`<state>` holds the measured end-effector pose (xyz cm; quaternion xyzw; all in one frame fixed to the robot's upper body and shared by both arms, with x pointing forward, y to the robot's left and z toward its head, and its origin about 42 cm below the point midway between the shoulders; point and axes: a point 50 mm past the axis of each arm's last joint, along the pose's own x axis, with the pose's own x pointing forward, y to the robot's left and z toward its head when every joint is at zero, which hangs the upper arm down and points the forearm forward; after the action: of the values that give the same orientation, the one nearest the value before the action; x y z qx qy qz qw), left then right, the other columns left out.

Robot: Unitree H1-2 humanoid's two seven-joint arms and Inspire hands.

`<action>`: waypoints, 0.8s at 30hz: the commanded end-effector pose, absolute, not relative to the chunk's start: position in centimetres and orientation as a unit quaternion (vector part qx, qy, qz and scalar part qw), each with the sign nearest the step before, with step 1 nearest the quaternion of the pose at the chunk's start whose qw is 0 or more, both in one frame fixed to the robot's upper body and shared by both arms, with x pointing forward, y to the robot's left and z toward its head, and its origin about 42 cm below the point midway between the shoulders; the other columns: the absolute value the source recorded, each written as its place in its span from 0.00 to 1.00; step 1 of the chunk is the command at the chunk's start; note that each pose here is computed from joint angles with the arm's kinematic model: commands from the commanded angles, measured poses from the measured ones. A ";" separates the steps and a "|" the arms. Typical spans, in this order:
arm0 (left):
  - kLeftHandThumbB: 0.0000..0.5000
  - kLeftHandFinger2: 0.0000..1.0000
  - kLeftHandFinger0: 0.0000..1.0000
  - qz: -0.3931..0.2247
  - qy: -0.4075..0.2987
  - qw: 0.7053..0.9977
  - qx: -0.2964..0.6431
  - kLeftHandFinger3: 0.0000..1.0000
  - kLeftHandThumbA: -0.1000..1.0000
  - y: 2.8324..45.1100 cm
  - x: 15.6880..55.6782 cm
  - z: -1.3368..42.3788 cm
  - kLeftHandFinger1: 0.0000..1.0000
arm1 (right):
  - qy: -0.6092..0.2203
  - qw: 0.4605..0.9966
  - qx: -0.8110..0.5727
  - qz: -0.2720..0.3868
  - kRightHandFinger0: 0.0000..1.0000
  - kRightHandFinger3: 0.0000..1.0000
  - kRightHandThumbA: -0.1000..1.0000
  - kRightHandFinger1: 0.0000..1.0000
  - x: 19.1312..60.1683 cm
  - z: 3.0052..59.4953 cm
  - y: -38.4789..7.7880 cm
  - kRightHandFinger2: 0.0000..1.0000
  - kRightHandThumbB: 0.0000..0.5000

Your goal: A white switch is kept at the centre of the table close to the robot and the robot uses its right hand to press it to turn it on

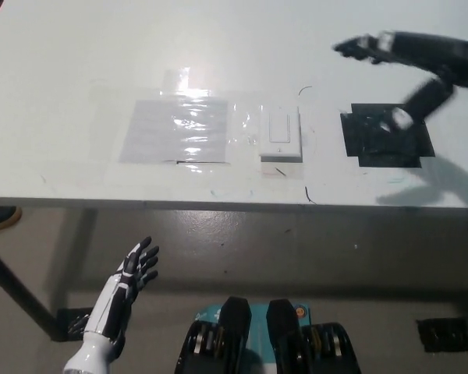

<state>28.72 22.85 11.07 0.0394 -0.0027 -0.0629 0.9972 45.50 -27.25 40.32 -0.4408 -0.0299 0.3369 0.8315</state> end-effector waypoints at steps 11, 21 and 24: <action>0.00 1.00 1.00 -0.057 -0.069 0.996 0.027 1.00 1.00 23.1 33.2 15.0 1.00 | -0.350 0.902 -0.082 0.238 1.00 1.00 1.00 1.00 22.5 34.0 -31.8 1.00 0.50; 0.01 1.00 1.00 -0.062 -0.065 0.996 0.028 1.00 1.00 22.8 32.2 14.1 1.00 | -0.207 0.975 0.048 0.061 1.00 1.00 1.00 1.00 26.0 18.2 -25.7 1.00 0.23; 0.00 1.00 1.00 -0.069 -0.068 0.995 0.029 1.00 1.00 22.8 32.0 13.9 1.00 | -0.162 0.984 0.066 0.042 1.00 1.00 1.00 1.00 26.7 15.2 -24.6 1.00 0.25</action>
<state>31.37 22.95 11.96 0.0376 -0.0151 -0.0586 0.9975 26.61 -25.24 17.98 0.0070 -0.0747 0.2248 0.9715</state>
